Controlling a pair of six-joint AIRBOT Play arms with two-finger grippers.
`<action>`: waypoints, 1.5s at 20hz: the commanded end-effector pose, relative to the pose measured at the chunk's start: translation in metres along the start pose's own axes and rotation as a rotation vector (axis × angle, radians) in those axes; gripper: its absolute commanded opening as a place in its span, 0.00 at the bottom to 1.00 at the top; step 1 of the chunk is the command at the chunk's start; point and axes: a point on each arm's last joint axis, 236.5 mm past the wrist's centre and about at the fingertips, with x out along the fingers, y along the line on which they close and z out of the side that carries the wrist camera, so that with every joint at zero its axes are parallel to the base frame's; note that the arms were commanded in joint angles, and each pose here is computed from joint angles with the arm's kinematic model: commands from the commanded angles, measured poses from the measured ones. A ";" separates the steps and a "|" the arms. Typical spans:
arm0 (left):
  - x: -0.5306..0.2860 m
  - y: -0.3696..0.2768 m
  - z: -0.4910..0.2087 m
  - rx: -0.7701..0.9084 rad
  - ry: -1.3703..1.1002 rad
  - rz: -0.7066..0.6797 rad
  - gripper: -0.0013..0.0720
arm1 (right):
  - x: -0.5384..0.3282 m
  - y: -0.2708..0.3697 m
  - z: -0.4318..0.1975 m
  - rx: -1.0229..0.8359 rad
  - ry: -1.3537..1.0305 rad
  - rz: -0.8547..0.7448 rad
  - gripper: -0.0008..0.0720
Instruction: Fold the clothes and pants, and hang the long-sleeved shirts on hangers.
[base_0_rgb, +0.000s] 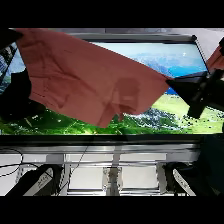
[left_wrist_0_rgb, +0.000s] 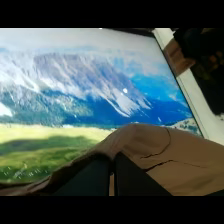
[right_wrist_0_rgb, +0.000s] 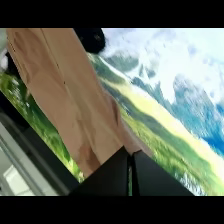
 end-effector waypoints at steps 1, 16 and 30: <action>0.016 0.017 -0.019 -0.127 0.114 0.028 0.04 | -0.011 -0.008 -0.017 0.065 0.098 -0.059 0.02; 0.229 0.207 -0.082 -0.153 0.385 0.125 0.04 | 0.183 -0.139 -0.130 0.392 0.462 -0.046 0.02; 0.318 0.269 -0.034 0.067 0.062 0.210 0.04 | 0.257 -0.212 -0.100 0.341 0.166 -0.231 0.02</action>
